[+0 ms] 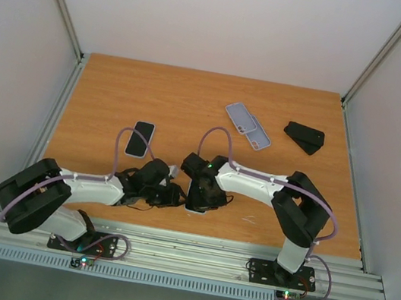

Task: Put the phone into the phone case
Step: Press the phone with the phone case at the bottom right corner of the phone case.

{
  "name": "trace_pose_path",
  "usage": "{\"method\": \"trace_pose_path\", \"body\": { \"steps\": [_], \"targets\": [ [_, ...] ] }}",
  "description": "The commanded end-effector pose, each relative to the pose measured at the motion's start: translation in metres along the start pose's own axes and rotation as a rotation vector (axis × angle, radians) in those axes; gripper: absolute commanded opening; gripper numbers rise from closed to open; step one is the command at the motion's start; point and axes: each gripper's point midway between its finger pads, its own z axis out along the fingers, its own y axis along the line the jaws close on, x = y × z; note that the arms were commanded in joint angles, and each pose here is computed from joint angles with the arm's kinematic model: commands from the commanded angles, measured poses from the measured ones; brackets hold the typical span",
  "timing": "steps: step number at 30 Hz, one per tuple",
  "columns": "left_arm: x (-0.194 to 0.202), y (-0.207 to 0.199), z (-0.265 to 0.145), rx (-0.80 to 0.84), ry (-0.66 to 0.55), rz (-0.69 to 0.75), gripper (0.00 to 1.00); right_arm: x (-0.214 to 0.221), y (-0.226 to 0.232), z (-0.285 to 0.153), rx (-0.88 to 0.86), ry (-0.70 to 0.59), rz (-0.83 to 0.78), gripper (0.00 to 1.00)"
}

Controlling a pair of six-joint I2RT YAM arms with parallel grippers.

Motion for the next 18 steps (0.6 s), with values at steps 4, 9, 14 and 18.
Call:
{"method": "trace_pose_path", "body": {
  "steps": [4,9,14,18],
  "targets": [
    [-0.008,-0.001,-0.007,-0.036,-0.036,0.039,0.44,-0.014,0.015,0.009,-0.083,-0.093,-0.115,0.10],
    [-0.023,-0.007,-0.011,-0.090,-0.050,0.100,0.47,-0.039,0.005,-0.043,-0.143,-0.203,-0.147,0.17],
    [-0.045,-0.016,-0.013,-0.117,-0.062,0.141,0.51,-0.062,-0.019,-0.067,-0.209,-0.237,-0.127,0.21],
    [-0.060,-0.018,-0.009,-0.158,-0.041,0.166,0.54,-0.080,-0.035,-0.072,-0.225,-0.246,-0.102,0.22]
  ]
}}
